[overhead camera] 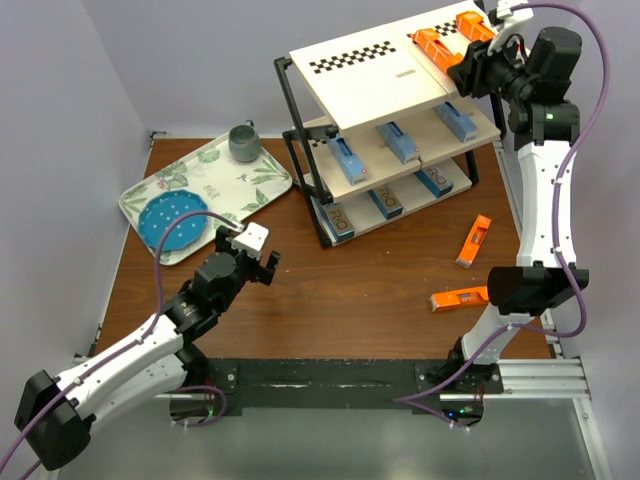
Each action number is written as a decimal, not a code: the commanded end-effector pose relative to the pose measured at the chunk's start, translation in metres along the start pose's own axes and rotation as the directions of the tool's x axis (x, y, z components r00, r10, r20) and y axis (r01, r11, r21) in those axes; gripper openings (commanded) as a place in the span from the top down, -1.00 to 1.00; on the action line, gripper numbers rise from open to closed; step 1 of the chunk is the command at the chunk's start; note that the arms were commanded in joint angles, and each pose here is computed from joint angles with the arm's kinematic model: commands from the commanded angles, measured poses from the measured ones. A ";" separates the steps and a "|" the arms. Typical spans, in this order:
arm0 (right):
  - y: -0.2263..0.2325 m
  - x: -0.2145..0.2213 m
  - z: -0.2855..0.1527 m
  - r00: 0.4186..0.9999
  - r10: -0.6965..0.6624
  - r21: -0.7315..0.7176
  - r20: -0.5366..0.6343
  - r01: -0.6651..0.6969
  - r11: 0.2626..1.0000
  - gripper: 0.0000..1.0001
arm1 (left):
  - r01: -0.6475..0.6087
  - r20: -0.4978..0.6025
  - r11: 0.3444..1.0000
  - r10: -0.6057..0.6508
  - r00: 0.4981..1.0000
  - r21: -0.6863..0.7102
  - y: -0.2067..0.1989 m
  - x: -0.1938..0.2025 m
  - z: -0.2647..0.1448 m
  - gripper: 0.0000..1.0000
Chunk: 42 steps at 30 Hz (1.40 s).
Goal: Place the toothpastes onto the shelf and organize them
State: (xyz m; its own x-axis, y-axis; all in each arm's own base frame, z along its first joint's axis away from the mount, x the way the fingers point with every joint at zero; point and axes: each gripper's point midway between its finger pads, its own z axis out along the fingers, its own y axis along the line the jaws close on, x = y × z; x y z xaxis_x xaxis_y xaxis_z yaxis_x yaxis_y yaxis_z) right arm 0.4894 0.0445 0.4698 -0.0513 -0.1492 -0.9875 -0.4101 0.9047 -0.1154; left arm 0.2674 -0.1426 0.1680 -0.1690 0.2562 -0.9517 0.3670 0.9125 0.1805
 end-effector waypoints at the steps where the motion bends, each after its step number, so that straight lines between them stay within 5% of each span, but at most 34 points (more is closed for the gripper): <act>1: 0.009 -0.026 -0.009 0.997 0.000 -0.034 0.076 0.003 0.999 0.29 | 0.011 0.069 1.000 -0.011 0.998 0.001 0.002 -0.027 0.001 -0.94; 20: -0.002 -0.019 -0.005 0.997 0.024 0.029 0.078 -0.027 0.999 0.25 | 0.013 0.069 1.000 -0.013 0.998 0.001 0.002 -0.028 0.001 -0.94; 35: 0.011 -0.072 -0.064 0.981 -0.028 0.092 0.194 0.010 0.996 -0.78 | 0.018 0.083 1.000 -0.019 0.996 0.013 0.001 -0.032 -0.001 -0.93; 42: 0.011 -0.028 -0.112 0.986 0.067 0.254 0.155 -0.105 0.961 -0.97 | 0.024 0.091 1.000 -0.026 0.996 0.019 0.000 -0.034 -0.002 -0.93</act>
State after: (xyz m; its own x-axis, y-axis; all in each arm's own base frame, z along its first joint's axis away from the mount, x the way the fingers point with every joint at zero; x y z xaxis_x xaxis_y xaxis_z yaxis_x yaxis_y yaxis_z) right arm 0.4125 0.0362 0.5086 0.0420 -0.0795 -0.9959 -0.3038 0.9486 -0.0885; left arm 0.2663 -0.1452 0.1689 -0.1648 0.2534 -0.9532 0.3814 0.9076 0.1753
